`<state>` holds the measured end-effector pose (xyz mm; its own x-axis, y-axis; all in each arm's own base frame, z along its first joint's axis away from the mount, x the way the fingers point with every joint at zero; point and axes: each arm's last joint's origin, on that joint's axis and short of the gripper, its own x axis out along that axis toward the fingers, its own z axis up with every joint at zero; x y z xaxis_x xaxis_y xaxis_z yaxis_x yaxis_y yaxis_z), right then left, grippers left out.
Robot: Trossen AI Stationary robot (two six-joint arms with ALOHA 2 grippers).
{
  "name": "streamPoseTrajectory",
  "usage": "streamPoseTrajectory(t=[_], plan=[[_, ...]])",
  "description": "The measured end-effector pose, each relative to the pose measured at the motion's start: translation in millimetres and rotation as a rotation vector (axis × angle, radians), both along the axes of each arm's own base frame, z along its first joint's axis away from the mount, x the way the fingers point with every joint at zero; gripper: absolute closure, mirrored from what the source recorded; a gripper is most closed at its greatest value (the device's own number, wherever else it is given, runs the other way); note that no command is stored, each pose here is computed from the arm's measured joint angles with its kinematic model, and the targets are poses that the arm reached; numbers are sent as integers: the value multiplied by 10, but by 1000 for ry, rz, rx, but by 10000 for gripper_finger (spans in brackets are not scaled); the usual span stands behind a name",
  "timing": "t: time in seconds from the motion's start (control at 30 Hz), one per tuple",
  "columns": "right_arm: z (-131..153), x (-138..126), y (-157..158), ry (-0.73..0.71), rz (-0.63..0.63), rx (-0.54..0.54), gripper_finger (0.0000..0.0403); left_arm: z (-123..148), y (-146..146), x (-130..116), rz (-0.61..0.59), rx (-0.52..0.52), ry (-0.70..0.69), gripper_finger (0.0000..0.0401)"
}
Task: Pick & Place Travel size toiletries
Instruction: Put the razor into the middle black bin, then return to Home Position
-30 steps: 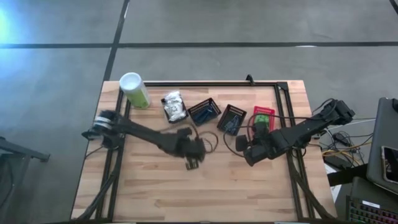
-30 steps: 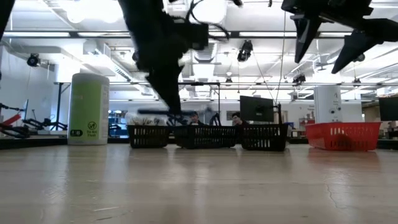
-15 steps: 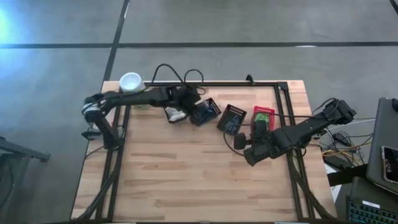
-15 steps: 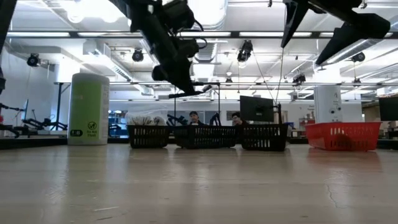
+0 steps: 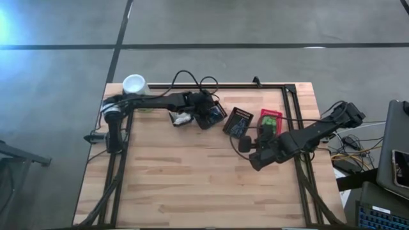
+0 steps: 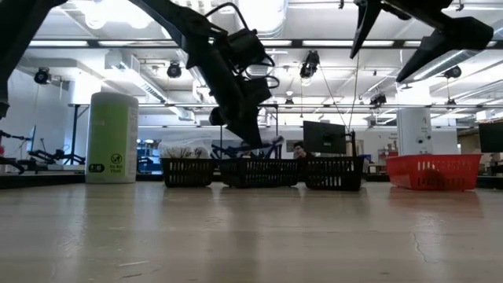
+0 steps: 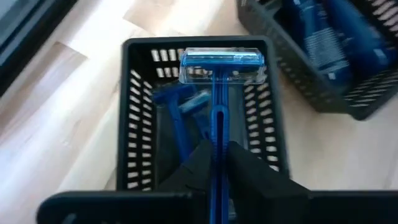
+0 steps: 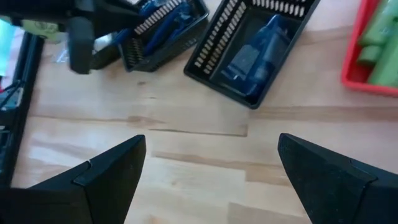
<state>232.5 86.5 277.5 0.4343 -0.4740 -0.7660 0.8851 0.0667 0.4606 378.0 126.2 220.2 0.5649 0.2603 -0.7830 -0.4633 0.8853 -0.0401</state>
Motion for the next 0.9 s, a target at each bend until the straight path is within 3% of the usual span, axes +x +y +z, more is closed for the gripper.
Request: streamPoseTrajectory(t=[0.47, 0.7, 0.8, 0.9], plan=[[2, 49, 24, -14, 49, -7, 39, 104, -23, -74, 0, -5, 9, 228], [21, 45, 22, 107, 270, -131, 39, 613, -399, -467, -154, -72, 20, 220], [108, 22, 22, 46, 290, -71, 39, 838, -587, -710, -149, -93, -22, 220], [222, 48, 37, -8, 398, -116, 39, 1066, -742, -958, -89, -148, -128, 220]])
